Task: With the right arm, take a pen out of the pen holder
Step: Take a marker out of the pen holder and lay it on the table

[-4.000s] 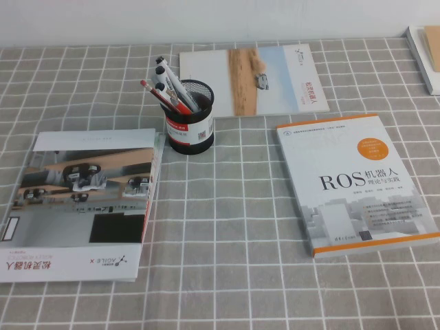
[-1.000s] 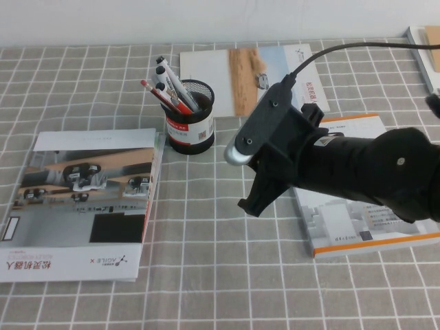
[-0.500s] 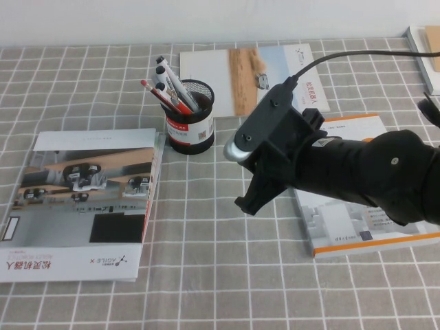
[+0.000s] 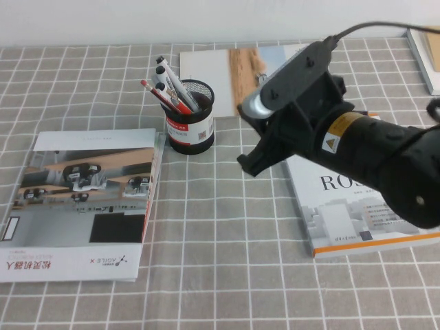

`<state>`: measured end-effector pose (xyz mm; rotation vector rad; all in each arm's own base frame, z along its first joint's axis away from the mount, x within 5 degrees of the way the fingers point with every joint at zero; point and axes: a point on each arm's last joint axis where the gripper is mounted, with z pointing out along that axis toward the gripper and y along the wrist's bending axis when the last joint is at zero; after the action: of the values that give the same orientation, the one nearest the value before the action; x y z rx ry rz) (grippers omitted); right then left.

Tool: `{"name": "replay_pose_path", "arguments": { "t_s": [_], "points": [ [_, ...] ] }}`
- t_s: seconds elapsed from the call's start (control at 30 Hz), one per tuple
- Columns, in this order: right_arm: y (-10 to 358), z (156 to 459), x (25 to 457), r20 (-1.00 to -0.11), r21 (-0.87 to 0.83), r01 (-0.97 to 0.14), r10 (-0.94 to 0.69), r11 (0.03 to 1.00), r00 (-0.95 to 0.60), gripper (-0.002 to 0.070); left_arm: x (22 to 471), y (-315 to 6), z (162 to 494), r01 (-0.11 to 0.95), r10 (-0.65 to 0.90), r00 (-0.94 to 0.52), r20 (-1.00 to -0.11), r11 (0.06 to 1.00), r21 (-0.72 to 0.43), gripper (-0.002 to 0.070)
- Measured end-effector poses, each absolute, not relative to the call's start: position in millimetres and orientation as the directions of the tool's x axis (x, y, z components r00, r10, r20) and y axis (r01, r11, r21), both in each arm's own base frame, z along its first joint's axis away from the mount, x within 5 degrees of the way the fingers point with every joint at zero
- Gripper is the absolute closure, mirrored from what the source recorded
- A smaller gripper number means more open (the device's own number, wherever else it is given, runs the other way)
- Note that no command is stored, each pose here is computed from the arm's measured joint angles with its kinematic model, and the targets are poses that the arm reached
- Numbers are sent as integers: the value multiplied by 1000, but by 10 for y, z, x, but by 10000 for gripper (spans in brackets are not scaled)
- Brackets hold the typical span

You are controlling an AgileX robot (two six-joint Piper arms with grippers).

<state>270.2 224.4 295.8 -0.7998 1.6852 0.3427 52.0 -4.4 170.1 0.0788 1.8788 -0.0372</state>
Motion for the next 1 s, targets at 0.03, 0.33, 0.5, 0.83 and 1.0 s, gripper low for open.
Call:
{"name": "replay_pose_path", "arguments": {
  "t_s": [0.03,0.33,0.5,0.83,1.0],
  "points": [
    [2232,2970,2705,-949,-205,-666,-311,717,-43,615,520,-44,1701,73,36,-303,-952,997,14,680],
    [2262,2871,2691,-952,-303,-776,-216,553,218,506,520,-44,1701,73,36,-303,-952,997,14,680],
    [2323,2701,2740,-951,-298,-799,-230,521,205,318,520,-44,1701,73,36,-303,-952,997,14,680],
    [2518,2551,2954,-903,-427,-777,-266,462,337,224,520,-44,1701,73,36,-303,-952,997,14,680],
    [2666,2439,3160,-896,-442,-773,-274,456,351,225,520,-44,1701,73,36,-303,-952,997,14,680]
  ]
}}
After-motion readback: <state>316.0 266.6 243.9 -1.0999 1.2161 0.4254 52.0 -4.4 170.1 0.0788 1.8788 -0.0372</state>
